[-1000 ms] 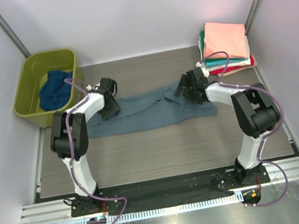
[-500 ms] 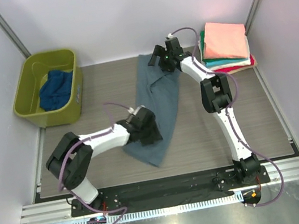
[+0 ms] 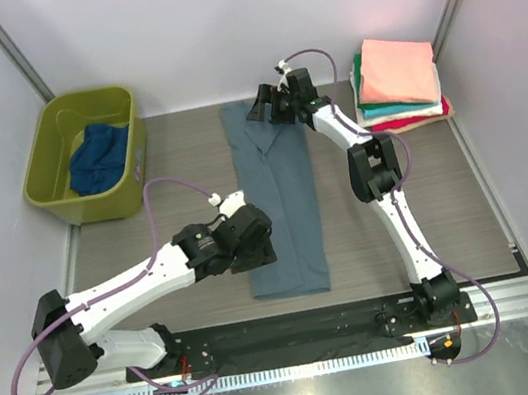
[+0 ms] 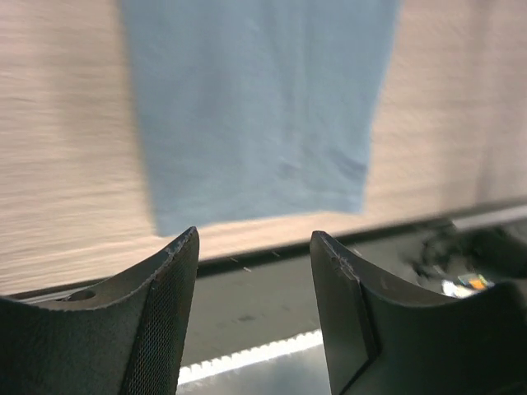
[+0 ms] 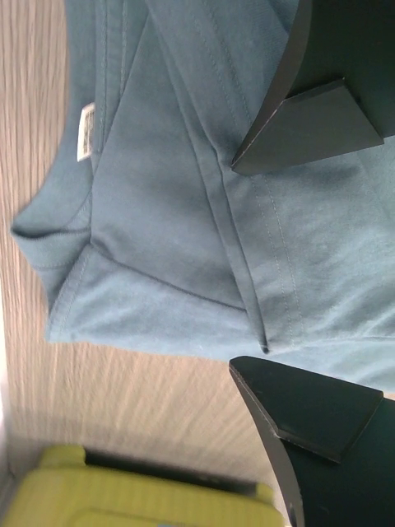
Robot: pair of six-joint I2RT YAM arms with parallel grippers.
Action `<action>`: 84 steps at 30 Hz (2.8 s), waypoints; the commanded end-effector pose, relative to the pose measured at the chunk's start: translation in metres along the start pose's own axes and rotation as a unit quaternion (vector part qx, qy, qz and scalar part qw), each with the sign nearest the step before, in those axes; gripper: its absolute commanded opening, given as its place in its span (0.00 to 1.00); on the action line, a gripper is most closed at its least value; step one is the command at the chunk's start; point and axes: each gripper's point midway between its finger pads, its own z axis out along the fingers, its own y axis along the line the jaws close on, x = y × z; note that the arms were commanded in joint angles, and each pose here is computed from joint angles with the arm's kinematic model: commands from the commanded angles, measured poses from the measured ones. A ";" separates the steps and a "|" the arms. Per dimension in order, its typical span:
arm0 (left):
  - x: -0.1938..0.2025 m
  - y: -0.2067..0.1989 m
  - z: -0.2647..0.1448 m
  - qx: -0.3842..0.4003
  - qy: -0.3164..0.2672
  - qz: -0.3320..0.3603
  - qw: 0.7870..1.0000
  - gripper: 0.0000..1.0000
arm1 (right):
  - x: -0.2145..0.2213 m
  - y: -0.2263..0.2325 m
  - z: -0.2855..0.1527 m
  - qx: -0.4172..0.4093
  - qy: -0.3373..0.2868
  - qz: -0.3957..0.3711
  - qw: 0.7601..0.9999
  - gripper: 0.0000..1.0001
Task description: Fold and stack the t-shirts
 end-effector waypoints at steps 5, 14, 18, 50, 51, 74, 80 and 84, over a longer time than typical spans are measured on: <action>-0.013 0.040 0.008 -0.078 -0.055 0.027 0.995 0.56 | -0.017 0.103 -0.018 -0.150 -0.006 -0.103 0.983 0.99; -0.029 0.065 0.007 -0.094 -0.126 0.022 0.987 0.68 | -0.095 0.122 -0.143 0.040 -0.137 -0.192 0.971 1.00; -0.029 0.064 0.016 -0.082 -0.126 0.020 0.988 0.66 | -0.038 0.085 -0.204 0.125 -0.109 -0.159 0.973 1.00; 0.062 0.075 0.070 0.065 0.009 -0.068 0.996 0.50 | 0.379 0.066 -0.361 0.106 0.205 0.134 0.964 0.58; 0.063 0.076 0.070 0.066 0.010 -0.068 0.995 0.50 | 0.380 0.066 -0.362 0.107 0.207 0.134 0.963 0.55; 0.065 0.079 0.071 0.067 0.008 -0.087 0.994 0.00 | 0.379 0.059 -0.374 0.112 0.182 0.148 0.966 0.01; 0.062 0.115 0.048 -0.002 -0.012 -0.099 0.995 0.00 | 0.366 0.057 -0.384 0.129 0.155 0.147 0.968 0.01; 0.062 0.117 0.039 0.010 -0.018 -0.111 0.994 0.00 | 0.369 0.058 -0.385 0.126 0.163 0.153 0.966 0.01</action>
